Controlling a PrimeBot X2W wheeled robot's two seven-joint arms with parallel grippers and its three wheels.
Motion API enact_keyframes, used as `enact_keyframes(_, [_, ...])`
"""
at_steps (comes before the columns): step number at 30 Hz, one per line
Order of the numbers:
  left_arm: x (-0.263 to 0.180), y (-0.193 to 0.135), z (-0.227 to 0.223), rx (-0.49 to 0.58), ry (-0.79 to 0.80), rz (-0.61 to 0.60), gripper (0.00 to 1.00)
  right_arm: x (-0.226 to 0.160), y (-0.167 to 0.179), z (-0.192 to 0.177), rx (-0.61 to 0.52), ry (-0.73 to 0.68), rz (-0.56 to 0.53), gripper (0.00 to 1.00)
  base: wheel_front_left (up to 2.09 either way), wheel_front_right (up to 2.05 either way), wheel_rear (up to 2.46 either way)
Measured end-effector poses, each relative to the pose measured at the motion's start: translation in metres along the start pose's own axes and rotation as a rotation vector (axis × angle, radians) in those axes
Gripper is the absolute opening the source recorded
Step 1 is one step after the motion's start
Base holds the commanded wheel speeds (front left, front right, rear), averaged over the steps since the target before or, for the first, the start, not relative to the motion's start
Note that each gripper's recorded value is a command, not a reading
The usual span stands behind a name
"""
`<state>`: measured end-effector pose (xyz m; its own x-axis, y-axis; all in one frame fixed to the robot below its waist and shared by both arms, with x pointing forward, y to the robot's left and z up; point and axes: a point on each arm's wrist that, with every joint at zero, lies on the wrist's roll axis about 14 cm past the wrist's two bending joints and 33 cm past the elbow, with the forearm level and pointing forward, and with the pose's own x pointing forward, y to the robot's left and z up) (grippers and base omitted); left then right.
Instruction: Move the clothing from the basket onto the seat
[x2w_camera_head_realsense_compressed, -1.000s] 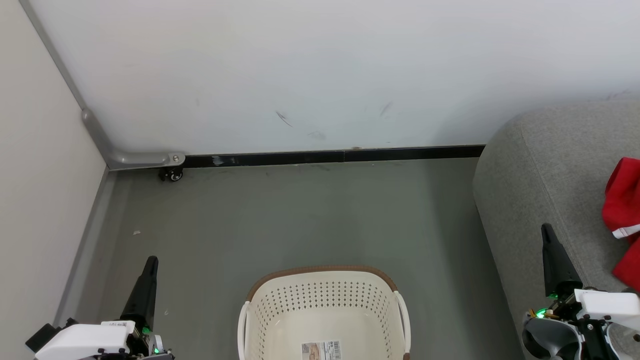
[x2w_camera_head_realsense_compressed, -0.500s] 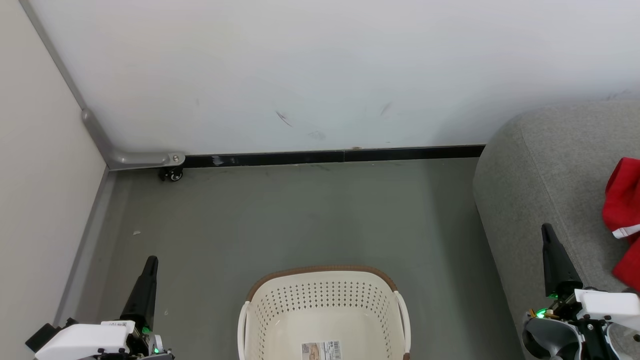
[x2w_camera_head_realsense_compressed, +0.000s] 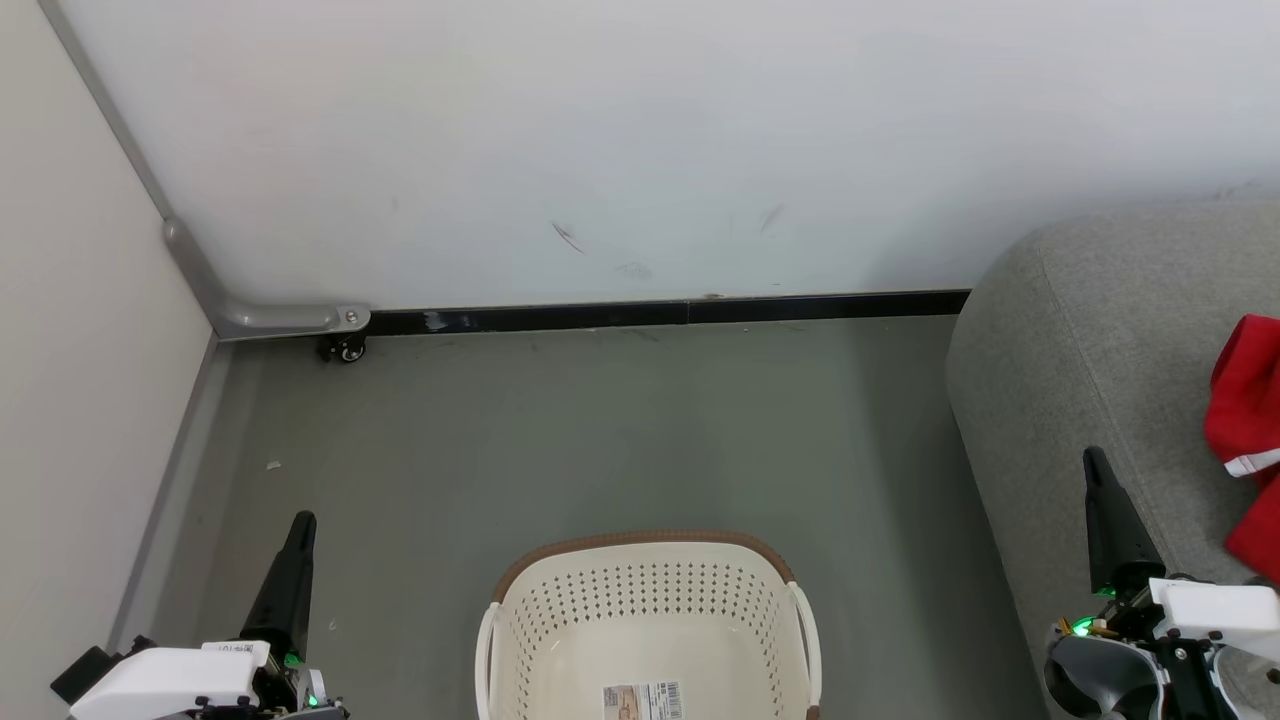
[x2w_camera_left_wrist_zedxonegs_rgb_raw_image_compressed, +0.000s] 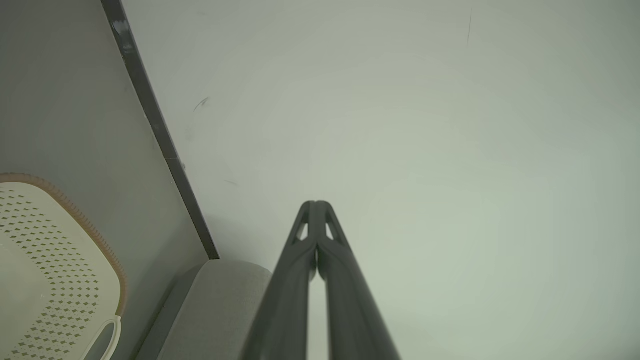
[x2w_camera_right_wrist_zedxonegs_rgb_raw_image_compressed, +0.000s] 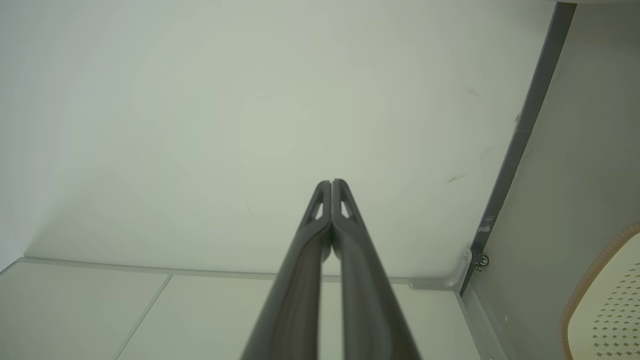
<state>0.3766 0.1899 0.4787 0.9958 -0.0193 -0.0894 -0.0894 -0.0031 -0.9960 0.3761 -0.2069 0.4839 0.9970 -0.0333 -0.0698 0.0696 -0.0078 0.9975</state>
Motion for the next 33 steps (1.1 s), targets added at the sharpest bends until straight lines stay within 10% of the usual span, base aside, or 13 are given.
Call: enact_keyframes(33, [0.0,-0.0003,0.0001,0.0,0.0,-0.001,0.0,0.0,-0.0001,-0.0005,0.001,0.005,0.0,0.0,0.0,0.0,0.0])
